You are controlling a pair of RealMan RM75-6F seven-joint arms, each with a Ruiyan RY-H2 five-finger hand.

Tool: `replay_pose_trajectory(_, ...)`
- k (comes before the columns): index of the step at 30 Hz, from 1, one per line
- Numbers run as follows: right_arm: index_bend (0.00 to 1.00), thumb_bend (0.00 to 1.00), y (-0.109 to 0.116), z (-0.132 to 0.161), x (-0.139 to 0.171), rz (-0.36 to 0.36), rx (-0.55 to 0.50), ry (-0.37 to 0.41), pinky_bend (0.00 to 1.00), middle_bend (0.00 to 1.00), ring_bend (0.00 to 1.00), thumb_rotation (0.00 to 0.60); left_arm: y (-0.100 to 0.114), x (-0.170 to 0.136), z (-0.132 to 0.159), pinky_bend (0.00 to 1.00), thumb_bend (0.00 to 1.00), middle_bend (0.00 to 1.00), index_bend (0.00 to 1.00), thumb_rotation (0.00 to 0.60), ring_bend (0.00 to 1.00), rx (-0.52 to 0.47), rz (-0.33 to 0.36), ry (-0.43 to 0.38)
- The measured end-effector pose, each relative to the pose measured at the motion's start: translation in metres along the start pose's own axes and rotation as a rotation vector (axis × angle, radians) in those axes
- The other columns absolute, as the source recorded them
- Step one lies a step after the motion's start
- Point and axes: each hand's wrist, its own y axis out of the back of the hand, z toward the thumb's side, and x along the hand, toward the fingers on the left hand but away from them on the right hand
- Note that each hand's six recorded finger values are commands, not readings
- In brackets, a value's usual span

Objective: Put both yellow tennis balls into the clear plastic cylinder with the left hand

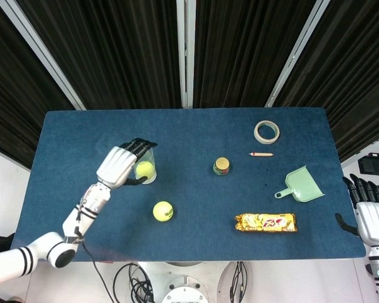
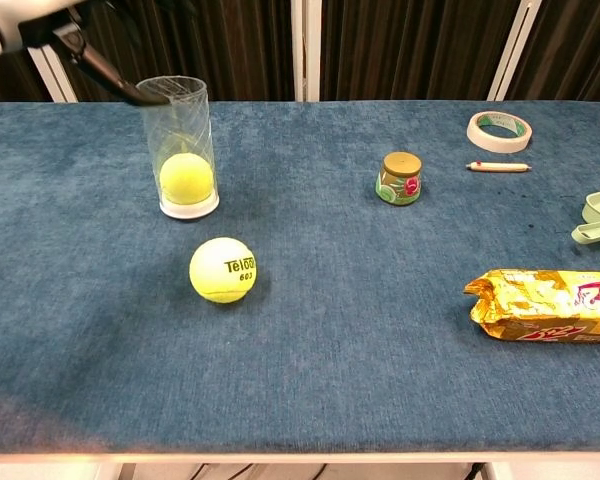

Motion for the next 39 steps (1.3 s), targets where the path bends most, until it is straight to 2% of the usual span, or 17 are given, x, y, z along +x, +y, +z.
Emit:
replay_pose_trajectory(5, 0.0, 0.25, -0.003, 0.002, 0.0, 0.006, 0.0, 0.004, 0.0, 0.0, 0.0, 0.6, -0.022, -0.021, 0.042, 0.49, 0.16, 0.28, 0.24, 0.6, 0.23, 0.001, -0.071, -0.145)
replay_pose_trajectory(11, 0.0, 0.25, -0.003, 0.001, 0.001, 0.005, -0.001, 0.004, 0.0, 0.0, 0.0, 0.6, -0.067, -0.043, 0.068, 0.46, 0.16, 0.26, 0.21, 0.6, 0.23, -0.03, -0.209, -0.227)
replay_pose_trajectory(16, 0.0, 0.25, -0.003, -0.002, 0.0, 0.011, -0.002, -0.003, 0.0, 0.0, 0.0, 0.6, -0.086, -0.044, 0.065, 0.32, 0.16, 0.14, 0.14, 0.6, 0.1, 0.007, -0.24, -0.235)
replay_pose_trajectory(26, 0.0, 0.25, -0.006, -0.007, -0.001, 0.022, -0.004, -0.013, 0.0, 0.0, 0.0, 0.6, -0.121, -0.045, 0.05, 0.31, 0.16, 0.12, 0.12, 0.6, 0.09, 0.018, -0.362, -0.19)
replay_pose_trajectory(30, 0.0, 0.25, -0.005, -0.008, -0.001, 0.022, -0.005, -0.016, 0.0, 0.0, 0.0, 0.6, -0.128, -0.043, 0.045, 0.38, 0.16, 0.16, 0.16, 0.6, 0.15, 0.045, -0.365, -0.18)
replay_pose_trajectory(36, 0.0, 0.25, -0.004, -0.009, -0.001, 0.019, -0.01, -0.017, 0.0, 0.0, 0.0, 0.6, -0.139, -0.043, 0.037, 0.58, 0.17, 0.32, 0.33, 0.6, 0.3, 0.148, -0.36, -0.158)
replay_pose_trajectory(39, 0.0, 0.25, -0.004, -0.009, -0.002, 0.02, -0.01, -0.016, 0.0, 0.0, 0.0, 0.6, -0.142, -0.044, 0.036, 0.68, 0.18, 0.42, 0.44, 0.6, 0.4, 0.144, -0.369, -0.145)
